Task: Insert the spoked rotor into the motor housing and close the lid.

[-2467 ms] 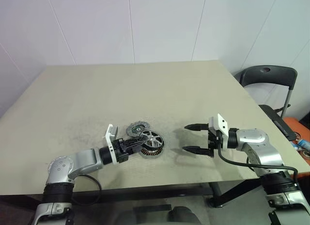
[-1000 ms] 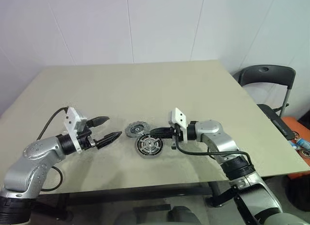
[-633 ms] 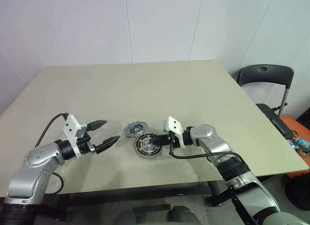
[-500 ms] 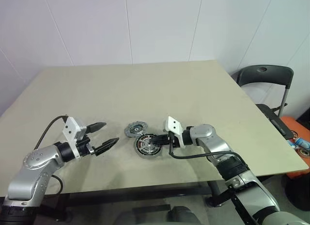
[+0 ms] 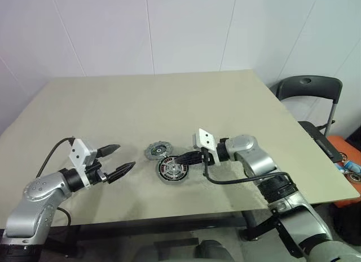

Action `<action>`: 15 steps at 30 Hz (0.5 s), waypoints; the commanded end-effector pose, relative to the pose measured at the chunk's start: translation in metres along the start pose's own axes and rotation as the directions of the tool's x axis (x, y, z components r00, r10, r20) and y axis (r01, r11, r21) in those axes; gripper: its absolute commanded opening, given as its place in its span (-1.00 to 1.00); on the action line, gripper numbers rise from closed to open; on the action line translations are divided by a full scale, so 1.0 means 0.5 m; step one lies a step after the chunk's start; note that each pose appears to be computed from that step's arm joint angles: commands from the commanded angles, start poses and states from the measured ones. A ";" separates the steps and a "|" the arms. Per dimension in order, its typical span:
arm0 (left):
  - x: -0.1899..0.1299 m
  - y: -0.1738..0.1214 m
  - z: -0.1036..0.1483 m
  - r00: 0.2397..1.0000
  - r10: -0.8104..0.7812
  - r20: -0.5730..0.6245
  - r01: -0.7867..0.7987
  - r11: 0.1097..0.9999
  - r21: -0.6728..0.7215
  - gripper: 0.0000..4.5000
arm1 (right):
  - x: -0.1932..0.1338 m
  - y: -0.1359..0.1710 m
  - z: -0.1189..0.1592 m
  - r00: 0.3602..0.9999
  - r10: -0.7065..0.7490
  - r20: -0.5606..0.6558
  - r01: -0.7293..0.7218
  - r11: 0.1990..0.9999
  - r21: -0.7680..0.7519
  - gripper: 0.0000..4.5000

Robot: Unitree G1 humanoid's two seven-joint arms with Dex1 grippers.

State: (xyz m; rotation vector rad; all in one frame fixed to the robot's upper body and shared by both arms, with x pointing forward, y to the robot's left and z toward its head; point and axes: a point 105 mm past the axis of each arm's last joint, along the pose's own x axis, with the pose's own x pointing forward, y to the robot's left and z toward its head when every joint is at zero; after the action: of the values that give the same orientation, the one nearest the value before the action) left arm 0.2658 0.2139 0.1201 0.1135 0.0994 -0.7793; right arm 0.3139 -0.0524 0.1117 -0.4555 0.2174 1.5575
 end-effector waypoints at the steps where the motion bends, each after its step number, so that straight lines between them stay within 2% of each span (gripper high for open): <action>1: -0.012 0.011 0.027 0.999 0.013 0.051 -0.016 0.998 0.053 1.00 | -0.010 0.005 0.032 0.994 0.085 -0.069 -0.094 0.986 -0.137 -0.72; 7: -0.023 0.016 0.033 0.998 0.019 0.065 -0.022 0.999 0.043 1.00 | -0.020 -0.005 0.017 0.952 0.137 -0.275 -0.225 0.920 -0.321 0.14; 13: -0.032 0.019 0.037 0.997 0.025 0.074 -0.029 0.998 0.053 1.00 | -0.017 -0.029 0.000 0.877 0.130 -0.463 -0.378 0.780 -0.498 0.99; 15: -0.034 0.019 0.037 0.997 0.027 0.073 -0.031 0.998 0.054 1.00 | -0.014 -0.035 -0.003 0.857 0.115 -0.502 -0.420 0.721 -0.551 0.99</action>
State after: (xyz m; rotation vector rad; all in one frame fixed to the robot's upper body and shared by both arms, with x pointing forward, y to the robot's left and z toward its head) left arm 0.2625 0.2271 0.1298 0.1157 0.0534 -0.7613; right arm 0.3278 -0.0627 0.1070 -1.2919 0.1533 1.7916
